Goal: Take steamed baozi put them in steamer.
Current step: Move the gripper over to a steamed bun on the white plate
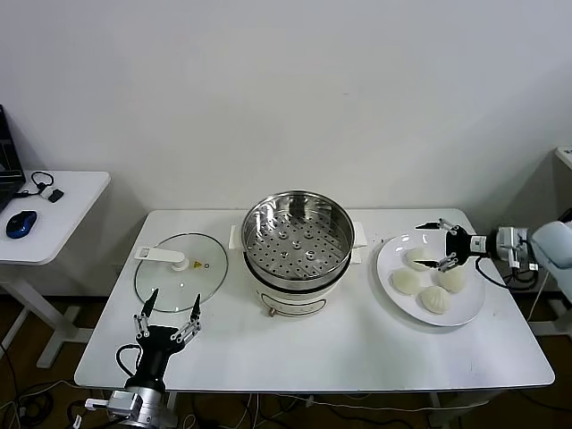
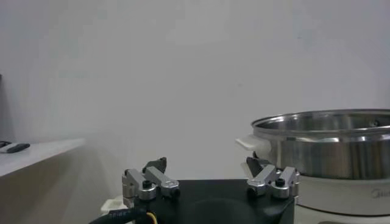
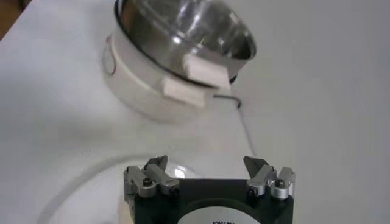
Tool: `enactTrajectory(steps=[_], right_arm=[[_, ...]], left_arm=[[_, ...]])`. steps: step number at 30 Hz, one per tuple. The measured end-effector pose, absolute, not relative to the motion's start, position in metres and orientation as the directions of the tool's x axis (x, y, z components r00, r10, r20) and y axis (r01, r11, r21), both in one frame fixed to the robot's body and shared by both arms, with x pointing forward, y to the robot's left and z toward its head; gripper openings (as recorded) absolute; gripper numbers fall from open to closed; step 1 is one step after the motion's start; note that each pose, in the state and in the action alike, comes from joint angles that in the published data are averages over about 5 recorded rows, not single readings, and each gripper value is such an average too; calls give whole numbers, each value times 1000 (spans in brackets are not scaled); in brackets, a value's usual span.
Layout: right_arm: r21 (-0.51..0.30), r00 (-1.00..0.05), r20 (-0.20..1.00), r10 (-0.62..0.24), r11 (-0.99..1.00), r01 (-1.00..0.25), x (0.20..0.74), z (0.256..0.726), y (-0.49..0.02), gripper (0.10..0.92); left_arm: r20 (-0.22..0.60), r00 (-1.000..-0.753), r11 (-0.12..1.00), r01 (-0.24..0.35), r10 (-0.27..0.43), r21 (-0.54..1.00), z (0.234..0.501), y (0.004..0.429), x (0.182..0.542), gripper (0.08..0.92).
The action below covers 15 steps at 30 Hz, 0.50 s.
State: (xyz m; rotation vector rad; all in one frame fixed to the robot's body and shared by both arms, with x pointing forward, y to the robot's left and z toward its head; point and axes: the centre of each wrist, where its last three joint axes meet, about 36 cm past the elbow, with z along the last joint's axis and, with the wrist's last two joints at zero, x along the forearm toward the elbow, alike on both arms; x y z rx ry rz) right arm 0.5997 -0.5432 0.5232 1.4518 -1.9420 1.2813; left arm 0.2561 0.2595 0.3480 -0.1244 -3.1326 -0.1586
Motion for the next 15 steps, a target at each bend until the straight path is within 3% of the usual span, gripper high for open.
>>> enactTrajectory(steps=[15], right_arm=[[-250, -218, 933, -285, -80, -965, 672, 543, -536, 823]], left_arm=[[-4, -997, 992, 76, 77, 101, 353, 259, 258, 823]])
